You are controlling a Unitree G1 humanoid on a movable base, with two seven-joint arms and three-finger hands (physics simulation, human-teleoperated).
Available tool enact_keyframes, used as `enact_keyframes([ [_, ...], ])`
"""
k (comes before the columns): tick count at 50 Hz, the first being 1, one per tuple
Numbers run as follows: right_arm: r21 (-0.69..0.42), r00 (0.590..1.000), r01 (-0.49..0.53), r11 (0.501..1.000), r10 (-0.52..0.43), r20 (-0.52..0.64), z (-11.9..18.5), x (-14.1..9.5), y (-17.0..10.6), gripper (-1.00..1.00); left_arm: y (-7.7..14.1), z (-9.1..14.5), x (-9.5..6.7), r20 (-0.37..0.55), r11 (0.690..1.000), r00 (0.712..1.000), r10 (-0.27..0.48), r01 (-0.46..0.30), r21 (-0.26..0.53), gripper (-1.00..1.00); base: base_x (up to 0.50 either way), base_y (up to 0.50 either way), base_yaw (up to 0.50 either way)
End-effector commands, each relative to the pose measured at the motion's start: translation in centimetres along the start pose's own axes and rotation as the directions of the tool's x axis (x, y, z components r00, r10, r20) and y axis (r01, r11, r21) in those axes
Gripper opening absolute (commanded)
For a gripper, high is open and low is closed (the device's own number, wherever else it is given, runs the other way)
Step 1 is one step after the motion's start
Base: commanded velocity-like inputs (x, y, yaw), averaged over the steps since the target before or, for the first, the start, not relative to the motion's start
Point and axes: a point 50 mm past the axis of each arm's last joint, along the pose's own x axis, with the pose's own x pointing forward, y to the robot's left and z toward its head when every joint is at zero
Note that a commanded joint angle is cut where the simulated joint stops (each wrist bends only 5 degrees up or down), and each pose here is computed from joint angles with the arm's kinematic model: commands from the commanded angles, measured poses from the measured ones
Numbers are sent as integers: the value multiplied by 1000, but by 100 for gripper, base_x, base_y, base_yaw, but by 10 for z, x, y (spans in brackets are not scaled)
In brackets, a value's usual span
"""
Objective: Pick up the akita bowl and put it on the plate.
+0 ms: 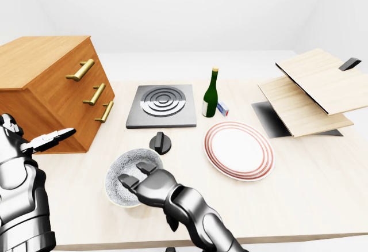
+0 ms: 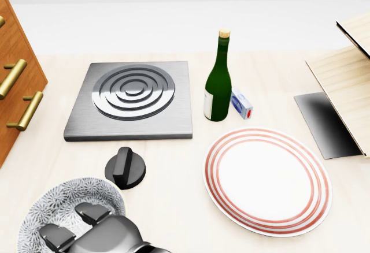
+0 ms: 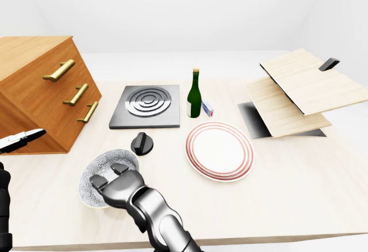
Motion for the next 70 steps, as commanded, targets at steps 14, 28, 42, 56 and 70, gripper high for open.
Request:
enact_keyframes([
  [14,-4,1000,-4,1000,4,-9,-2,1,0,100,1,0,0,-3,1000,1000,1,-1,-3,100,0,0,0],
  [28,-2,1000,-22,1000,22,-15,-4,5,2,100,1,0,0,-6,1000,1000,0,0,-7,100,0,0,0],
  [42,5,999,-47,999,47,-23,-6,11,3,100,1,2,0,-4,1000,1000,-3,3,-8,100,0,0,0],
  [56,13,996,-83,996,83,-33,-9,15,10,100,-1,1,1,-4,1000,1000,-6,6,-9,100,0,0,0],
  [70,14,993,-112,994,112,-28,-6,20,15,100,-1,1,0,-7,1000,1000,-8,8,-10,100,0,0,0],
])
